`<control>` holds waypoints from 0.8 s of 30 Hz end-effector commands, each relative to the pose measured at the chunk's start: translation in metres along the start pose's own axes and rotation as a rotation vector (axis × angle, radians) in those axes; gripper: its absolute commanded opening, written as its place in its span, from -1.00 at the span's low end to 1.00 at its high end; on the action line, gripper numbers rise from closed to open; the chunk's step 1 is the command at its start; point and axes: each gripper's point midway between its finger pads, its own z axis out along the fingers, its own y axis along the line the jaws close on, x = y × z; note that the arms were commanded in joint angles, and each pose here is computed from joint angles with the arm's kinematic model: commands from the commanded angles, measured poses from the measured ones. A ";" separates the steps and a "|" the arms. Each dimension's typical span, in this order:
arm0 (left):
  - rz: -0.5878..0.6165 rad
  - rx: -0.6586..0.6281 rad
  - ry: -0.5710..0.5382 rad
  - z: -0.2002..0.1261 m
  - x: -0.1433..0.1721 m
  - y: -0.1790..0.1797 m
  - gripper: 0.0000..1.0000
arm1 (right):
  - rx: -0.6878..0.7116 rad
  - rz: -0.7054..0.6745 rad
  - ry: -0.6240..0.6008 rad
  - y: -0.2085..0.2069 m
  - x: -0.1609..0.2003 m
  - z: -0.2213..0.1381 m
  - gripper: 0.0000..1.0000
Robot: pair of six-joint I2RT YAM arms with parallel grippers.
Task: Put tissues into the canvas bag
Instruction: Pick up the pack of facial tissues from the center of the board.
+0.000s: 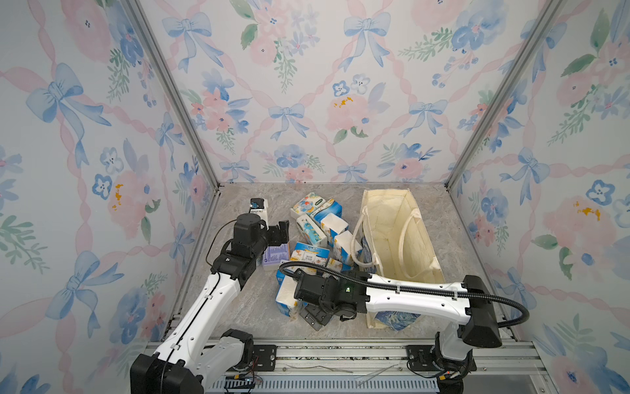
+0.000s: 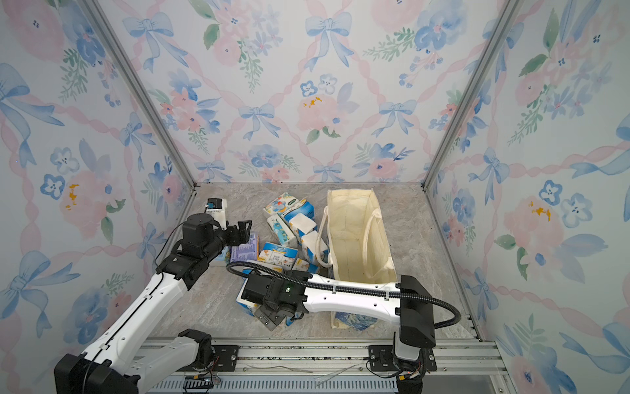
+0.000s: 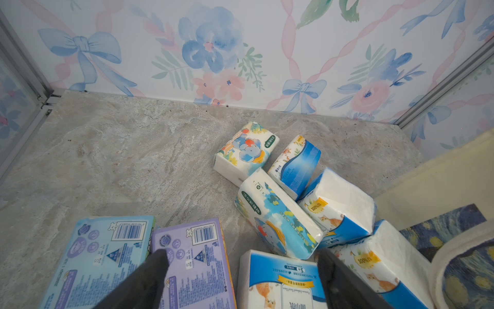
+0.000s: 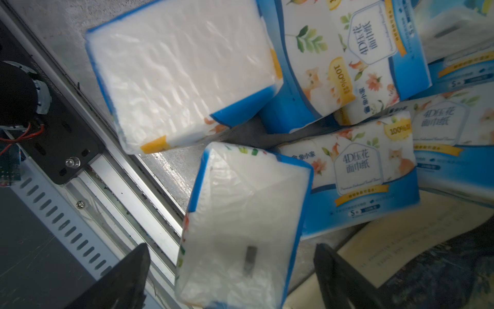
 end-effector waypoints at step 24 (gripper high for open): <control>0.008 -0.031 0.039 0.010 0.012 0.006 0.79 | 0.023 -0.016 0.062 -0.020 -0.004 0.008 0.10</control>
